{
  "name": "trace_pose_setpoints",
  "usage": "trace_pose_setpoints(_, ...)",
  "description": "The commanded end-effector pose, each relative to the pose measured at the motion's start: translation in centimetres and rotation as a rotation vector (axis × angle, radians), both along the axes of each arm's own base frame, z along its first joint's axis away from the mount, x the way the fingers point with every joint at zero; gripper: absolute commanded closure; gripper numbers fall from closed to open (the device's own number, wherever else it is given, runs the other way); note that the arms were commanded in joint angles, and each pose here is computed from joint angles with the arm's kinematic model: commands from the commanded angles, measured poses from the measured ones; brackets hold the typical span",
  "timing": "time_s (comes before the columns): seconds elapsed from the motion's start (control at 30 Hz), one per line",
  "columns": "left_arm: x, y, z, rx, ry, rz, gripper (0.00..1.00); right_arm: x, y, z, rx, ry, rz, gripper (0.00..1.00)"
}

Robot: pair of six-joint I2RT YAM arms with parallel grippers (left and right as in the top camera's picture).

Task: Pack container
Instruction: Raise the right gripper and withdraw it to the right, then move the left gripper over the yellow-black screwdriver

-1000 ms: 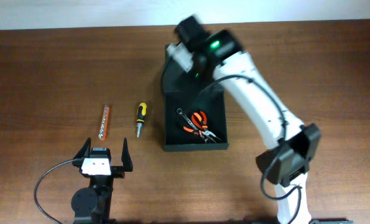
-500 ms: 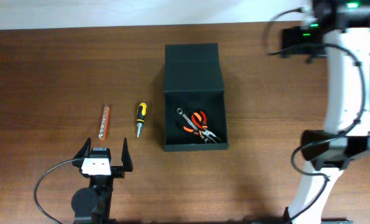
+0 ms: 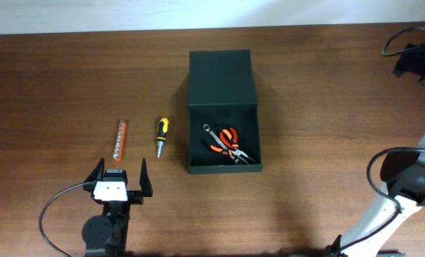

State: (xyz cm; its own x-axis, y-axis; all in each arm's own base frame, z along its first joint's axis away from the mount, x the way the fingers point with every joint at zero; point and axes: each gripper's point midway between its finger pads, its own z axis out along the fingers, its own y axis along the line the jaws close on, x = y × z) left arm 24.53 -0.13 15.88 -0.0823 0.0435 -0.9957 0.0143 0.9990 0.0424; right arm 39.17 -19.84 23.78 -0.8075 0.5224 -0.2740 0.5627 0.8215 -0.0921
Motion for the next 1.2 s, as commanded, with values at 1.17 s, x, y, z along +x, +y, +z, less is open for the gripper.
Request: trace_pose_setpoints(1.17,-0.4,-1.5,14.7,-0.027,0.542,-0.086,0.01,-1.0,0.0,-6.1,0.063,0.13,-0.022,0.01)
